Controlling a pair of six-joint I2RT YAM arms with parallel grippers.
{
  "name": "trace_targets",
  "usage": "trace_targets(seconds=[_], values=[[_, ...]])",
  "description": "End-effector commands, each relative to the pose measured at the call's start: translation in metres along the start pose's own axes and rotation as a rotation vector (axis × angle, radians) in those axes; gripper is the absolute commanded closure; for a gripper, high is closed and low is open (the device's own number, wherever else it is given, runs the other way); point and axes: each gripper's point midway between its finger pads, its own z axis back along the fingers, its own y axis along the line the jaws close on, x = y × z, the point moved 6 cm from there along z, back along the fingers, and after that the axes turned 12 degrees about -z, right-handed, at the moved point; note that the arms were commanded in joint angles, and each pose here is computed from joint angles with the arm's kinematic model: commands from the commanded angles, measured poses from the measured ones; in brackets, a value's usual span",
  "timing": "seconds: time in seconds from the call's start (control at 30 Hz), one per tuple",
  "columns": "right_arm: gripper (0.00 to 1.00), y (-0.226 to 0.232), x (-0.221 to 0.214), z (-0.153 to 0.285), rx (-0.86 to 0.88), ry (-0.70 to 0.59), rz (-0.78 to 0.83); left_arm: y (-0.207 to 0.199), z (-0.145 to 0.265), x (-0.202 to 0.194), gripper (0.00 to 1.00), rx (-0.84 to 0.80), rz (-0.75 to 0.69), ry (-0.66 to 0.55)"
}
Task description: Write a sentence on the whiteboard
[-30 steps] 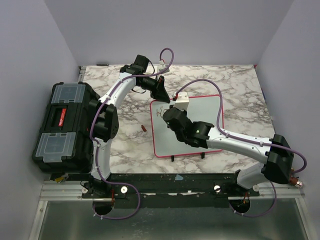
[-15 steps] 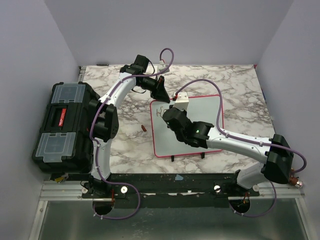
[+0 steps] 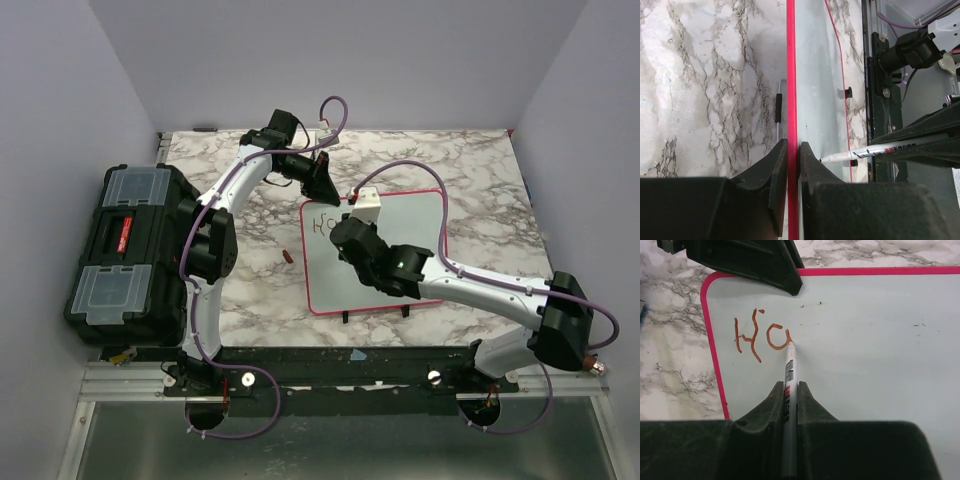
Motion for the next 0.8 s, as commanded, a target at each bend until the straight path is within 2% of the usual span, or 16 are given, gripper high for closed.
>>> trace_targets(seconds=[0.0,0.27,0.47,0.77], values=[[0.99,-0.013,-0.008,0.005,-0.016,0.051,0.019,-0.015,0.007,0.021,1.00,-0.023,-0.086,-0.047],[0.99,-0.012,0.001,0.011,-0.011,0.037,0.000,-0.016,0.007,0.021,1.00,-0.023,-0.088,-0.047],[0.99,-0.005,0.022,0.019,0.038,-0.028,-0.047,-0.016,0.007,0.021,1.00,-0.023,-0.087,-0.046],[0.99,-0.003,0.032,0.009,-0.025,-0.085,-0.038,-0.017,0.008,0.021,1.00,-0.022,-0.089,-0.048]])
